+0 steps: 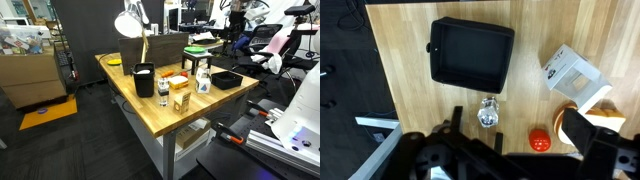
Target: Put the crystal bottle on the green plate
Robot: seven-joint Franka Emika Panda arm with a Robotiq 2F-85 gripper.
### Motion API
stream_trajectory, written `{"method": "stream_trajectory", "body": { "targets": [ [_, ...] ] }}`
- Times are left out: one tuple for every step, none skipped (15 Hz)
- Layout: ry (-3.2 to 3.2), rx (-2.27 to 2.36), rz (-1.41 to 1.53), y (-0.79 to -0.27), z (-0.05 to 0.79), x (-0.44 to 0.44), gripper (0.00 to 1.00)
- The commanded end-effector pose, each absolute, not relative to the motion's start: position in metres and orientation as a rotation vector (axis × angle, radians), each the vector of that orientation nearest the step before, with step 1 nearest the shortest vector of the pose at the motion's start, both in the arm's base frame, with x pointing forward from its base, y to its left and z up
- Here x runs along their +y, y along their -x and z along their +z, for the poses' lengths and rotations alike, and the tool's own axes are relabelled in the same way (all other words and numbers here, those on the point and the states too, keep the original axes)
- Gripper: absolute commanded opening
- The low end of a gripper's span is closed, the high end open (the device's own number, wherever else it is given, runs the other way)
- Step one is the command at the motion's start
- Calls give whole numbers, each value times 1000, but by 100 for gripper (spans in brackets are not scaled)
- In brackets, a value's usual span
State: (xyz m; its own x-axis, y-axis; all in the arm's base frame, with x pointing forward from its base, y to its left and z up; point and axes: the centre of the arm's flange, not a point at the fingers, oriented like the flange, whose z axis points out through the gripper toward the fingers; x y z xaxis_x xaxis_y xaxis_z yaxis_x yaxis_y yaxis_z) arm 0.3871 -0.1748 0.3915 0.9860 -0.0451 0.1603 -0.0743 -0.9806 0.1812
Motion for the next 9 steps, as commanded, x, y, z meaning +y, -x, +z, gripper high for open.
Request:
{"method": "stream_trajectory", "body": {
  "targets": [
    [-2960, -19, 294, -412, 382, -202, 100],
    [-2967, 10, 304, -418, 378, -207, 100],
    [-2973, 34, 312, -424, 374, -209, 100],
    [-2978, 71, 321, -430, 369, -210, 100],
    [-2965, 5, 298, -412, 375, -201, 100],
    [-2969, 14, 288, -415, 370, -201, 100],
    [-2970, 12, 283, -416, 368, -201, 100],
    [-2970, 11, 286, -415, 369, -201, 100],
    [-2968, 10, 293, -415, 372, -201, 100]
  ]
}}
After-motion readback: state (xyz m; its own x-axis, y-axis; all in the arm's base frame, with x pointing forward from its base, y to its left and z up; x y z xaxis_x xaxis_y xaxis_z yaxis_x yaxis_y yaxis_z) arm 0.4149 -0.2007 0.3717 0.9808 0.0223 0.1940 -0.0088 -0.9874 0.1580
